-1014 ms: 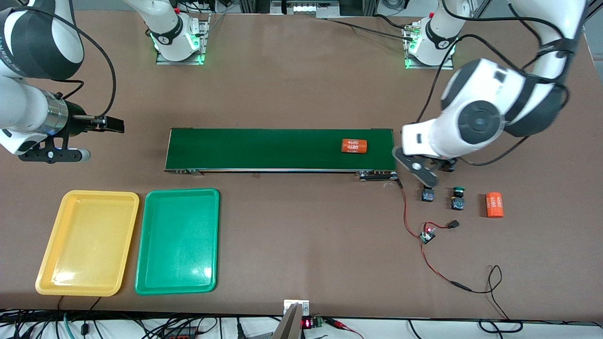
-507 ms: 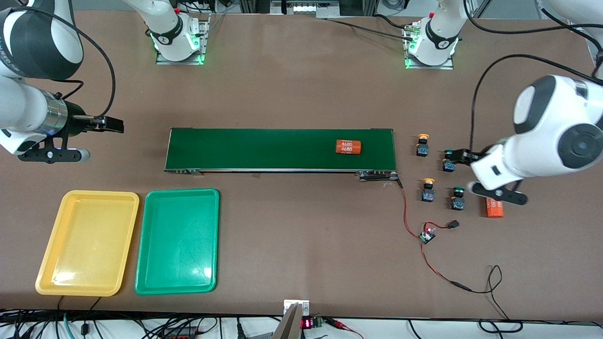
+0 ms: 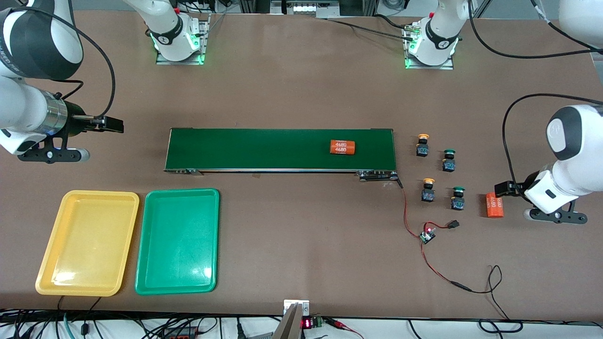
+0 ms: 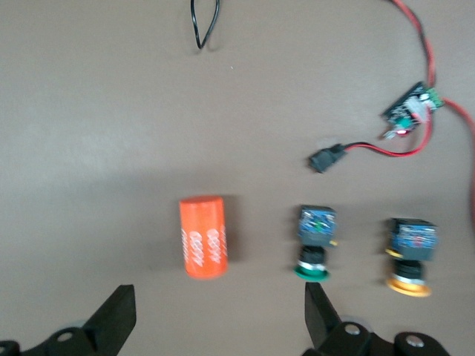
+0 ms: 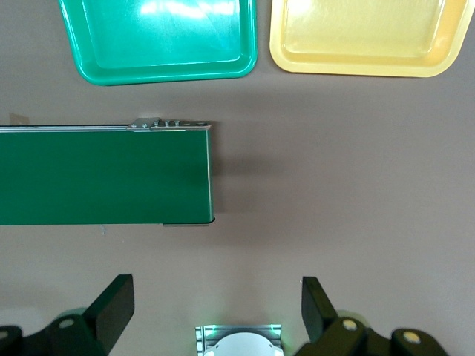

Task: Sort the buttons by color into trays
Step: 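Move the left gripper to the second orange battery and grasp it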

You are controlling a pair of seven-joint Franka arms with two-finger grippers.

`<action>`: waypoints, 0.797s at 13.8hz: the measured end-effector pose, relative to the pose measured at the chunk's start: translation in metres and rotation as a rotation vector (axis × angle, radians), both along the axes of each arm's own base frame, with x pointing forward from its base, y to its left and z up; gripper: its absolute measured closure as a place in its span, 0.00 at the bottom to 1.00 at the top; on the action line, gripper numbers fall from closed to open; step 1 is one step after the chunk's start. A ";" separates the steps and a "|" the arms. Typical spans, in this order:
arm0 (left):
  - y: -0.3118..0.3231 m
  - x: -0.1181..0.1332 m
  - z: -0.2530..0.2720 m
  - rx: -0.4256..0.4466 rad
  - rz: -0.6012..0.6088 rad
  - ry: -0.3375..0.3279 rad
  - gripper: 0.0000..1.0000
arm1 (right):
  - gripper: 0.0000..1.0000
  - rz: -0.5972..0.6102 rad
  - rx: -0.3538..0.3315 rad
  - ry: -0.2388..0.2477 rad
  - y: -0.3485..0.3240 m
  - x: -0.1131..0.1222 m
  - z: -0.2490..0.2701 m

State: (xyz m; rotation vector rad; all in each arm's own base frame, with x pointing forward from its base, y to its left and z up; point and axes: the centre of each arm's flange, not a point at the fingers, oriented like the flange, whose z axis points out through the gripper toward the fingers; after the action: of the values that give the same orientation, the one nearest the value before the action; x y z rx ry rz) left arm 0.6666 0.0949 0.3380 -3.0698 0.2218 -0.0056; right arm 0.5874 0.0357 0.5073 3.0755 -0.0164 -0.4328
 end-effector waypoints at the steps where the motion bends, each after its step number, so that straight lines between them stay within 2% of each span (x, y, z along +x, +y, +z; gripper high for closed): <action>1: 0.009 -0.001 -0.024 0.002 -0.027 -0.009 0.00 | 0.00 0.000 0.000 0.000 0.000 0.000 0.000; 7: 0.023 -0.002 -0.129 -0.010 -0.039 0.008 0.00 | 0.00 0.000 0.000 0.000 0.000 0.000 0.000; 11: 0.036 -0.010 -0.155 -0.012 -0.048 0.037 0.04 | 0.00 0.001 0.000 0.000 0.000 0.000 0.000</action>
State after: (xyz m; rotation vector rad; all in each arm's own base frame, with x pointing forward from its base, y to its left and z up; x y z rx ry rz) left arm 0.6570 0.1311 0.1826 -3.0782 0.2982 0.0472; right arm 0.5874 0.0360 0.5071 3.0754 -0.0155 -0.4334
